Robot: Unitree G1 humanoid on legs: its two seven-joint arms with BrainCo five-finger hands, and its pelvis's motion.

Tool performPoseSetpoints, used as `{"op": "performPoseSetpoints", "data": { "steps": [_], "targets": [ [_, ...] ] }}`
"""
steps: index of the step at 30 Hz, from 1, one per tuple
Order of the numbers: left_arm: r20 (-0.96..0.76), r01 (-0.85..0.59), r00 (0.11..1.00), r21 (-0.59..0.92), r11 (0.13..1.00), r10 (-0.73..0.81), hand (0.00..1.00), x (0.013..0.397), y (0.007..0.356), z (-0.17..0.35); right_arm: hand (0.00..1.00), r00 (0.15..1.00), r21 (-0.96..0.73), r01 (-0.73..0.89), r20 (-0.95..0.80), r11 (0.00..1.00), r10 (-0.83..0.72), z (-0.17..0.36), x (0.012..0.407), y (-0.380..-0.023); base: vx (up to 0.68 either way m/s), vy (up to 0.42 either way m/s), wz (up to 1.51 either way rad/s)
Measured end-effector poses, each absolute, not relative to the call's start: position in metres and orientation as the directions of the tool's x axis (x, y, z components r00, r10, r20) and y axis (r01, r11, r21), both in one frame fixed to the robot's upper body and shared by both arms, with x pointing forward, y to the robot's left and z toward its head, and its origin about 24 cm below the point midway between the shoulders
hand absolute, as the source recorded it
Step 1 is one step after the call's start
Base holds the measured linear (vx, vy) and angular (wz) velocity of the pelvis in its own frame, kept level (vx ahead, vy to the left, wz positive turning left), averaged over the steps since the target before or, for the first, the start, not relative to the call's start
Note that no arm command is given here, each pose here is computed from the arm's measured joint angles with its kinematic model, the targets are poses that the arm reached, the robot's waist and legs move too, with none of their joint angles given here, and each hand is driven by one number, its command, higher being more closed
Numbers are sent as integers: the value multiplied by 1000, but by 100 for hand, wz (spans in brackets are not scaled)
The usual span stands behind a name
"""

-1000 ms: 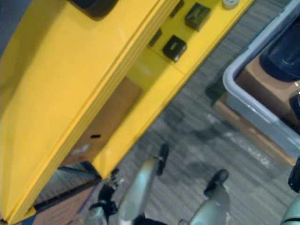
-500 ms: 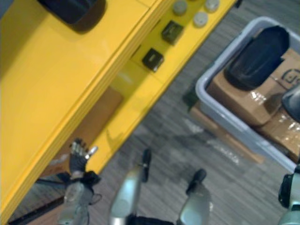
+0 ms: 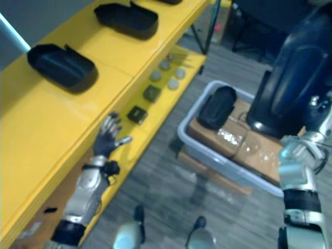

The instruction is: Walk over and take plastic housings, then place them on the shelf

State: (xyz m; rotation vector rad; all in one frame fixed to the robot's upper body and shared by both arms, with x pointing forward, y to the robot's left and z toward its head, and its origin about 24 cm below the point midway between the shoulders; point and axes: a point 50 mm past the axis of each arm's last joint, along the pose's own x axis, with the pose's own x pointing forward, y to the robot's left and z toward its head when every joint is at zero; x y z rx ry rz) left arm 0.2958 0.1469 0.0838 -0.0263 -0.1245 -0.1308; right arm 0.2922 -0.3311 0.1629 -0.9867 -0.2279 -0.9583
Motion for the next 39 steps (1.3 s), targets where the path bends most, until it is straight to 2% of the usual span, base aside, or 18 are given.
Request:
{"op": "performPoseSetpoints", "data": {
  "steps": [2, 8, 15, 20, 28, 32, 39],
  "targets": [
    [86, 143, 986, -3, 990, -142, 0, 306, 142, 81, 100, 617, -609, 761, 574, 223, -538, 164, 297, -323, -116, -24, -11],
    [-3, 202, 979, -122, 972, -204, 0, 313, 126, 77, 100, 646, -572, 763, 644, 302, -410, 173, 302, -294, -50, -19, -10],
    [-106, 288, 943, -219, 932, -316, 0, 311, 86, 63, 100, 659, -535, 724, 722, 435, -209, 179, 308, -241, 4, 1, 1],
    [-133, 331, 918, -267, 905, -374, 0, 308, 66, 58, 100, 720, -588, 624, 688, 514, -87, 159, 312, -199, 0, 0, 0],
    [-71, 366, 909, -331, 870, -410, 0, 308, 45, 69, 100, 832, -716, 482, 554, 506, -9, 116, 319, -176, -42, -1, 8],
    [-24, 386, 907, -354, 852, -421, 0, 307, 38, 74, 100, 856, -737, 439, 517, 514, 12, 105, 319, -166, 0, 0, 0],
    [20, 391, 907, -411, 823, -421, 0, 306, 30, 81, 100, 892, -779, 399, 451, 483, -10, 88, 322, -171, -2, -3, 3]
  ]
}}
